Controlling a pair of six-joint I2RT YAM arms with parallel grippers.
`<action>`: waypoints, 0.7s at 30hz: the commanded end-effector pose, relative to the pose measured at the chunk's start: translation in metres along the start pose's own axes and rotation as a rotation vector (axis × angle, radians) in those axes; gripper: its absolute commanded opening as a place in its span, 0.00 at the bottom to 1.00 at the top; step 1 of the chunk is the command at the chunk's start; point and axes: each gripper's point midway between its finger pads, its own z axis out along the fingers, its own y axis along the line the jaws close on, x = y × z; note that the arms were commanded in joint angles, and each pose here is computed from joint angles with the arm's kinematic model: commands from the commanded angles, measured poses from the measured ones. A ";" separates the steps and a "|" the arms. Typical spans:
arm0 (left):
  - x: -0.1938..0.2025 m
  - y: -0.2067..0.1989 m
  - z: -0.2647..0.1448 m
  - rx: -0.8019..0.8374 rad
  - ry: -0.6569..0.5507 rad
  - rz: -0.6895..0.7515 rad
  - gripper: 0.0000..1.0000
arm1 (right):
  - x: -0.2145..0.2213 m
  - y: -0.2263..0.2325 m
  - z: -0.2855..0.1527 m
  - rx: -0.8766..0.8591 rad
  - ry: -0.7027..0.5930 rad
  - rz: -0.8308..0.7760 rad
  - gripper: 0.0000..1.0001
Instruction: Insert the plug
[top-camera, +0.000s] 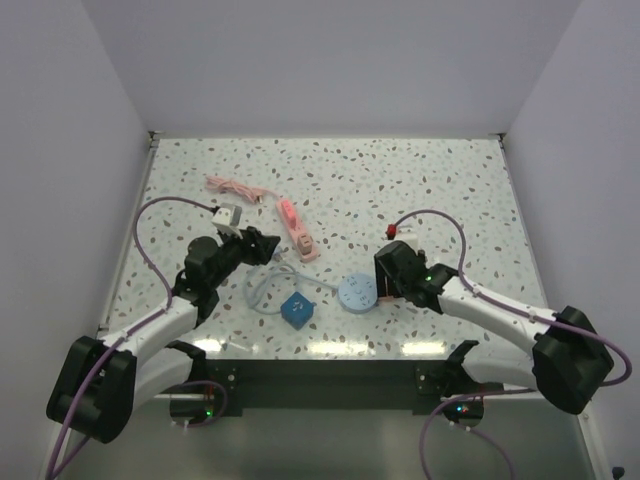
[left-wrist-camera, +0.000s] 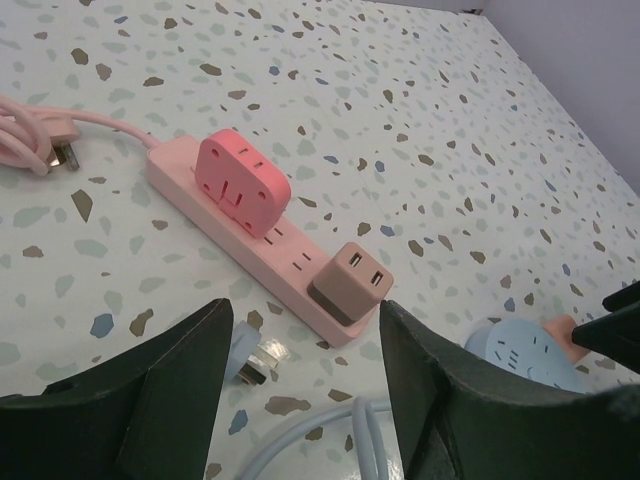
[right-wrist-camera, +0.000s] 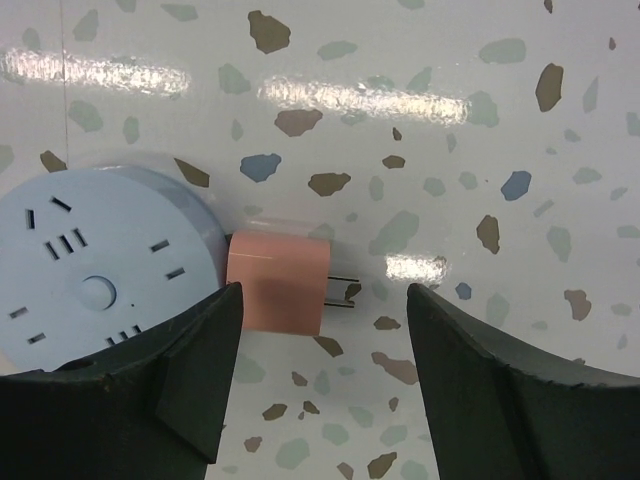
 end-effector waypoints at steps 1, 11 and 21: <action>-0.011 -0.007 0.001 0.036 -0.048 0.019 0.66 | 0.004 0.008 0.004 -0.038 0.008 0.018 0.70; -0.013 -0.006 0.001 0.031 -0.055 0.024 0.66 | 0.017 0.015 0.012 -0.071 0.048 -0.002 0.70; -0.013 -0.006 0.001 0.033 -0.054 0.024 0.66 | 0.021 0.018 0.017 -0.072 0.071 -0.008 0.68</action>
